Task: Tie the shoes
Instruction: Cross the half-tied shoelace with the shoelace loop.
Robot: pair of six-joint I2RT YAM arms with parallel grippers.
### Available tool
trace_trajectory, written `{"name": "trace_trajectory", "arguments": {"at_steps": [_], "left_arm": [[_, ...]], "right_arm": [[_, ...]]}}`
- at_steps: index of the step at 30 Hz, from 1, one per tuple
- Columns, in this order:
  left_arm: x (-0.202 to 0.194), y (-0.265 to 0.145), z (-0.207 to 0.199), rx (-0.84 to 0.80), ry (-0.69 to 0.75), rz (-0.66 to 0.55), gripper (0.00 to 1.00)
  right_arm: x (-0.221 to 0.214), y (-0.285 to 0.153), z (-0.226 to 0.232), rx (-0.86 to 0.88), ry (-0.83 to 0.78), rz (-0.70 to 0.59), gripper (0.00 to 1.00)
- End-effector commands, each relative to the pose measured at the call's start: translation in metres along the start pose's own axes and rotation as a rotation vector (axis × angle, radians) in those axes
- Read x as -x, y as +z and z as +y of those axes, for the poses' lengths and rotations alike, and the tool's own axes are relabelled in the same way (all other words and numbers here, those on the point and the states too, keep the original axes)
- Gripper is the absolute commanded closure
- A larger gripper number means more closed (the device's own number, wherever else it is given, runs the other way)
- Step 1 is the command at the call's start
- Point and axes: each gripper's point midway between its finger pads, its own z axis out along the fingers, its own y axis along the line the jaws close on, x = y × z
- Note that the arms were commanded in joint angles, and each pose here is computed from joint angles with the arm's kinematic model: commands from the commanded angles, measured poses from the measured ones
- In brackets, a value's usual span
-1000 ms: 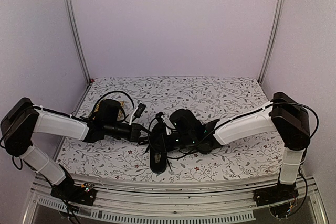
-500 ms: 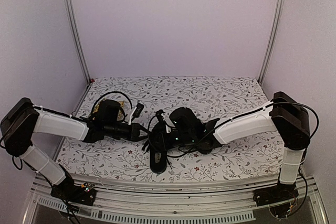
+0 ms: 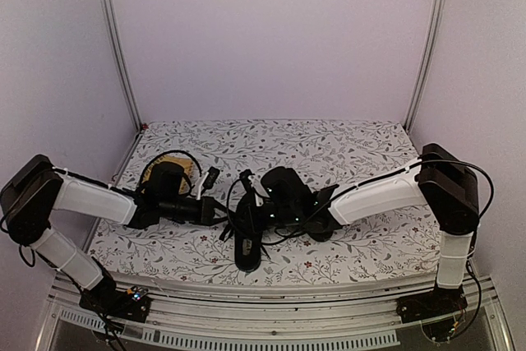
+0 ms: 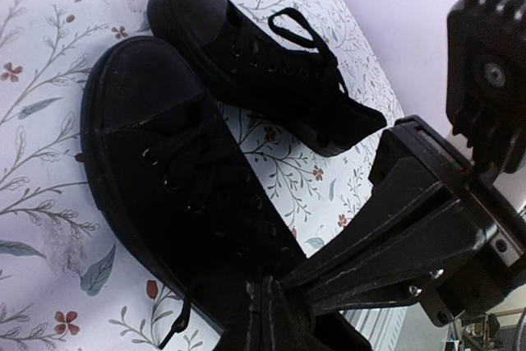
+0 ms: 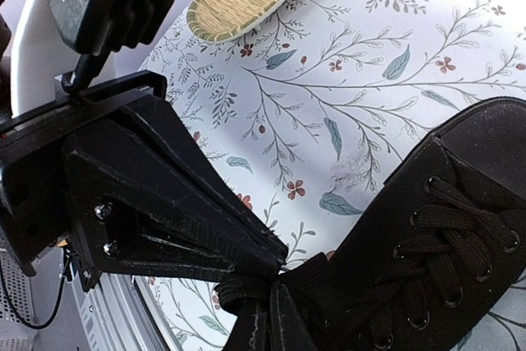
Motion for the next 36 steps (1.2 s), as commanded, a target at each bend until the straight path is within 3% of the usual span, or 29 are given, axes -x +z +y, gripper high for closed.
{"name": "trace_trajectory", "arguments": {"at_steps": [1,11,36], "left_arm": [[0.007,-0.006,-0.011,-0.05,-0.002,-0.039,1.0],[0.013,-0.01,-0.008,-0.038,-0.047,-0.094,1.0],[0.005,-0.001,0.01,-0.014,-0.135,-0.087,1.0]], "right_arm": [[0.008,0.014,-0.003,-0.012,-0.018,-0.024,0.98],[-0.011,0.023,-0.015,-0.024,0.008,0.017,0.98],[-0.025,0.021,-0.005,-0.011,-0.058,0.037,0.98]]}}
